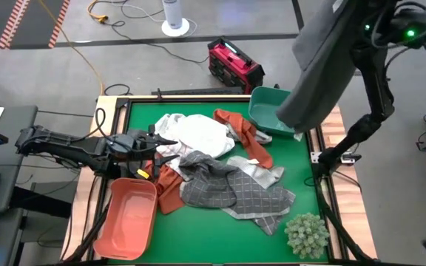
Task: Sort towels by color in basket
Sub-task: Put the right gray towel into the green bin
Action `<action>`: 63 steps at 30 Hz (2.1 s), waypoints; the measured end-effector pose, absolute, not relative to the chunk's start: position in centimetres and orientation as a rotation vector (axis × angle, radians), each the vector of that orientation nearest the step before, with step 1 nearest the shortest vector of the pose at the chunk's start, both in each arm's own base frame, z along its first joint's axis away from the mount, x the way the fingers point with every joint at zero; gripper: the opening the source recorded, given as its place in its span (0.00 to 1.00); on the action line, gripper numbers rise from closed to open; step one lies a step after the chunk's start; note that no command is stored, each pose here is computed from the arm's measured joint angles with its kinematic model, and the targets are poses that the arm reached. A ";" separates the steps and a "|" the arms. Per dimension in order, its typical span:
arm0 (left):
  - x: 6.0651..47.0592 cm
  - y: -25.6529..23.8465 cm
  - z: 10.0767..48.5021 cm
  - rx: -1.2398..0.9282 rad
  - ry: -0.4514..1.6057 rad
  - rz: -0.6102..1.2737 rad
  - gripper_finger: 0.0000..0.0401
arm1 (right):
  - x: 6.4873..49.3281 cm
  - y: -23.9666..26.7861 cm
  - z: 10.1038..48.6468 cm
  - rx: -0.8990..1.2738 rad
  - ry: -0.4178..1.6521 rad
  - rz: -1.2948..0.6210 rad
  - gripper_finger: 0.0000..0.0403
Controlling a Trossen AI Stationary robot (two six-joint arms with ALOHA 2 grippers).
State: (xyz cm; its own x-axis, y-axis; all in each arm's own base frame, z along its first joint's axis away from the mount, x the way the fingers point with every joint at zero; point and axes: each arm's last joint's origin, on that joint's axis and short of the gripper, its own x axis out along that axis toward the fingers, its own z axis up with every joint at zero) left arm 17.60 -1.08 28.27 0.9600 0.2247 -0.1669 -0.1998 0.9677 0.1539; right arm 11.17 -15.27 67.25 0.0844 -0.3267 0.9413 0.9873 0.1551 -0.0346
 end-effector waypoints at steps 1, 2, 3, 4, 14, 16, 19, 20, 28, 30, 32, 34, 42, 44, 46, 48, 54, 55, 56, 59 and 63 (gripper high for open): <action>17.6 -1.1 28.3 0.141 0.185 0.218 0.52 | 11.2 -15.9 67.1 -0.855 -0.986 -1.190 0.07; 17.6 -1.1 28.3 0.144 0.186 0.221 0.52 | 11.3 -16.5 66.9 -0.827 -0.987 -1.180 0.07; 17.6 -1.1 28.3 0.145 0.186 0.225 0.52 | 11.4 -17.1 66.7 -0.802 -0.991 -1.170 0.07; 17.6 -1.0 28.3 0.146 0.186 0.227 0.52 | 11.6 -17.8 66.5 -0.778 -0.993 -1.161 0.07; 17.6 -1.0 28.2 0.147 0.196 0.228 0.52 | 12.6 -23.0 64.5 -0.540 -1.020 -1.072 0.06; 17.6 -1.0 28.2 0.146 0.196 0.228 0.52 | 12.4 -24.2 64.1 -0.461 -1.025 -1.053 0.06; 17.6 -1.0 28.2 0.143 0.195 0.229 0.52 | 12.3 -24.9 63.8 -0.461 -1.058 -0.974 0.06; 17.6 -1.0 28.2 0.141 0.195 0.229 0.52 | 12.3 -24.7 63.9 -0.528 -1.078 -0.907 0.06; 17.6 -1.0 28.2 0.126 0.195 0.231 0.52 | 12.6 -21.3 65.1 -0.739 -1.102 -0.786 0.05; 17.5 -1.0 28.0 0.124 0.206 0.231 0.52 | 12.7 -21.3 65.2 -0.720 -1.009 -0.826 0.05; 17.5 -1.0 28.0 0.121 0.209 0.231 0.52 | 13.0 -21.1 65.1 -0.714 -0.950 -0.836 0.05; 17.5 -1.0 28.0 0.120 0.211 0.231 0.52 | 13.4 -20.2 65.3 -0.735 -0.920 -0.826 0.05; 17.5 -1.0 27.9 0.111 0.216 0.231 0.52 | 15.7 -16.3 65.2 -0.803 -0.638 -0.790 0.05; 17.5 -1.0 27.8 0.100 0.225 0.232 0.52 | 15.9 -15.4 64.9 -0.814 -0.521 -0.800 0.05; 17.5 -1.0 27.7 0.093 0.233 0.233 0.52 | 15.7 -14.6 64.6 -0.799 -0.405 -0.874 0.05; 17.5 -1.0 27.7 0.087 0.234 0.234 0.52 | 15.5 -14.0 64.1 -0.781 -0.273 -0.962 0.05; 17.4 -1.0 27.6 0.088 0.250 0.234 0.52 | 14.3 -13.6 62.7 -0.767 0.124 -1.284 0.05; 17.4 -1.0 27.6 0.088 0.249 0.234 0.52 | 14.1 -13.5 62.6 -0.760 0.187 -1.363 0.05; 17.4 -1.0 27.6 0.086 0.247 0.234 0.52 | 13.9 -13.4 62.6 -0.753 0.252 -1.443 0.05; 17.5 -1.0 27.6 0.077 0.241 0.235 0.52 | 13.1 -13.3 62.6 -0.737 0.449 -1.660 0.05; 17.5 -1.0 27.7 0.074 0.241 0.236 0.52 | 12.2 -13.0 63.3 -0.687 0.613 -1.872 0.05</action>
